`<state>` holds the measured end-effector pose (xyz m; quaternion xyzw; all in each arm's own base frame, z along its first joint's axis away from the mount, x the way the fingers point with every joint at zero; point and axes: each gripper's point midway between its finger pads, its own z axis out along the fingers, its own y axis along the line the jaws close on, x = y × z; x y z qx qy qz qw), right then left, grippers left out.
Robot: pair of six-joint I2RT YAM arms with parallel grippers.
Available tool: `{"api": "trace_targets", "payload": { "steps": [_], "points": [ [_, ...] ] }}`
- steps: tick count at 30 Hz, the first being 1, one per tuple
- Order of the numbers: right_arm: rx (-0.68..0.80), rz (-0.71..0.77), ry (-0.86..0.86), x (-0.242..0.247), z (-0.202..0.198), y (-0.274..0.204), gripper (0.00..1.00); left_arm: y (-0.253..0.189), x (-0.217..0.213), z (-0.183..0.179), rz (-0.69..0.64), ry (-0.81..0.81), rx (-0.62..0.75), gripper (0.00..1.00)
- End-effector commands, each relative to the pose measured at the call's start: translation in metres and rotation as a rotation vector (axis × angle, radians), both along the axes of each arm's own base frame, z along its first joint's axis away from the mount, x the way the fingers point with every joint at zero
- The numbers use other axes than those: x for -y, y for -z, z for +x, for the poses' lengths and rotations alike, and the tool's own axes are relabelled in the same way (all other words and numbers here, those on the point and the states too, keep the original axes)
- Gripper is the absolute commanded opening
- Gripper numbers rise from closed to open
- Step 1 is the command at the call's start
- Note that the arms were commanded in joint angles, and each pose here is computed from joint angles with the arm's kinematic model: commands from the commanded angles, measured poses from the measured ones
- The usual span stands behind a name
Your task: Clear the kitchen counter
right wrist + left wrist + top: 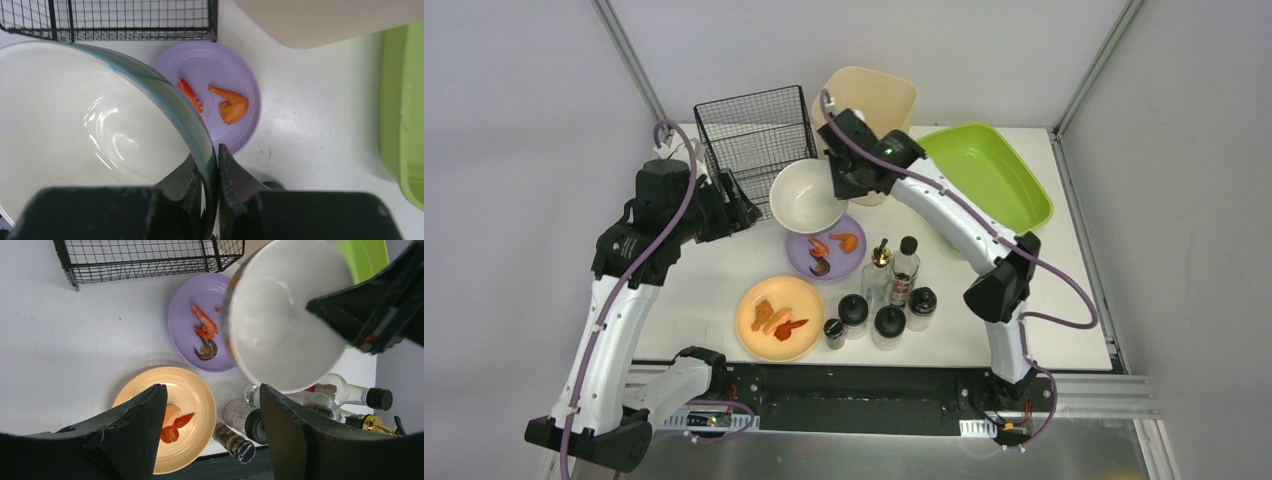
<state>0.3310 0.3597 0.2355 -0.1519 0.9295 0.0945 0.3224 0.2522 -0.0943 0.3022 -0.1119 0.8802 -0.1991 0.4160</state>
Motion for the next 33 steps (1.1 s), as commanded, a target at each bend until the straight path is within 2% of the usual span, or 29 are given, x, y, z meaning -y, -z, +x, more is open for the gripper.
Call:
{"api": "trace_targets", "payload": {
  "steps": [1, 8, 15, 20, 25, 33],
  "points": [
    [0.226, 0.323, 0.131, 0.046, 0.010, -0.137, 0.00, 0.006, -0.011, -0.009, 0.038, -0.019, 0.041, 0.69],
    [0.297, 0.402, 0.304, 0.127, 0.029, -0.178, 0.00, 0.033, -0.014, -0.019, 0.055, -0.013, 0.011, 0.69],
    [0.313, 0.457, 0.537, 0.222, 0.045, -0.186, 0.00, 0.052, -0.010, -0.018, 0.058, 0.009, -0.011, 0.69],
    [0.300, 0.465, 0.705, 0.281, 0.056, -0.170, 0.00, 0.062, 0.000, -0.017, 0.032, 0.060, -0.023, 0.69],
    [0.263, 0.459, 0.828, 0.319, 0.068, -0.143, 0.00, 0.067, 0.007, -0.021, 0.014, 0.104, -0.021, 0.69],
    [0.139, 0.454, 0.944, 0.344, 0.100, -0.072, 0.00, 0.083, 0.012, -0.024, 0.007, 0.139, -0.060, 0.72]
  ]
}}
